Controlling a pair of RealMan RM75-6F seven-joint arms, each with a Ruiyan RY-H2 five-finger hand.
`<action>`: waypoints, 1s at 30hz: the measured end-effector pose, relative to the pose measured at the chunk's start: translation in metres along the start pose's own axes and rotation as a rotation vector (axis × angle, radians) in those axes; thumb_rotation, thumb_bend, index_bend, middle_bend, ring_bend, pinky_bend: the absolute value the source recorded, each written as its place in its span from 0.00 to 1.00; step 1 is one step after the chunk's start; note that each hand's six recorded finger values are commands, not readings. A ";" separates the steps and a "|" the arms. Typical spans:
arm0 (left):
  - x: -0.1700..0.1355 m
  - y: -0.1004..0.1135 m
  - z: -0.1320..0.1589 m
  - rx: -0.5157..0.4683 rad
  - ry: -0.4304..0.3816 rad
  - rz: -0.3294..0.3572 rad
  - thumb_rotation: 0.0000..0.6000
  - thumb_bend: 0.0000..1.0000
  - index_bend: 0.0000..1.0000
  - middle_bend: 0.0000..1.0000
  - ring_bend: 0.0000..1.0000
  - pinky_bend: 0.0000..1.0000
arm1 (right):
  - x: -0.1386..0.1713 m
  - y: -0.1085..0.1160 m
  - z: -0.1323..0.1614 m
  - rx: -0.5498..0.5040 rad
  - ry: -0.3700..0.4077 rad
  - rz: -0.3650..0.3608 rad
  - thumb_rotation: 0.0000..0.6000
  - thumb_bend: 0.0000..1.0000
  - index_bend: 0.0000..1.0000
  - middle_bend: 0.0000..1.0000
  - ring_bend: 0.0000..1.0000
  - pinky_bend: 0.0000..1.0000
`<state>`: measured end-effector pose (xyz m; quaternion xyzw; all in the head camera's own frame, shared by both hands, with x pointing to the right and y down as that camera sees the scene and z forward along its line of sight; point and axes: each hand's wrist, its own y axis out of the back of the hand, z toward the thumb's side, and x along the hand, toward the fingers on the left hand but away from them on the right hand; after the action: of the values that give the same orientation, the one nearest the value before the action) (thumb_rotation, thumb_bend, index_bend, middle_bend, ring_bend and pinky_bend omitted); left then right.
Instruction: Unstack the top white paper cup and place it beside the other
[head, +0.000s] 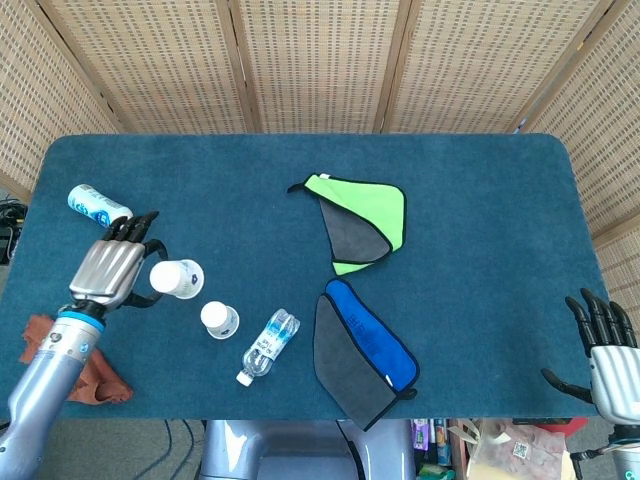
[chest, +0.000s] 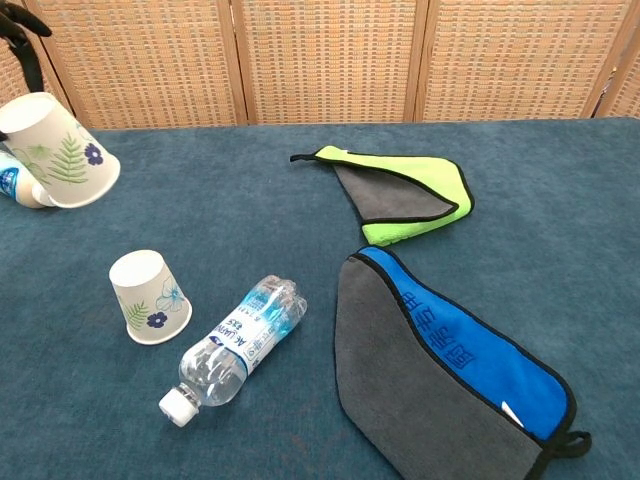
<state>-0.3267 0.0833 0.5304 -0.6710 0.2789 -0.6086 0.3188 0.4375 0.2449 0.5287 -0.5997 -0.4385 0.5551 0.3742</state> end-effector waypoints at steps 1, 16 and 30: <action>0.001 -0.002 -0.007 0.004 0.011 -0.008 1.00 0.24 0.42 0.00 0.00 0.00 | 0.000 -0.001 0.000 0.001 0.000 0.001 1.00 0.12 0.00 0.00 0.00 0.00; 0.024 -0.075 -0.047 0.033 0.060 -0.140 1.00 0.24 0.42 0.00 0.00 0.00 | -0.001 -0.003 0.001 0.010 -0.003 0.009 1.00 0.12 0.00 0.00 0.00 0.00; 0.040 -0.120 -0.037 0.041 0.058 -0.183 1.00 0.24 0.21 0.00 0.00 0.00 | -0.001 -0.003 0.000 0.009 -0.005 0.007 1.00 0.12 0.00 0.00 0.00 0.00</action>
<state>-0.3612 0.1263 0.6503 -0.6690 0.2129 -0.6601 0.2673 0.4369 0.2448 0.5321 -0.5983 -0.4348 0.5599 0.3736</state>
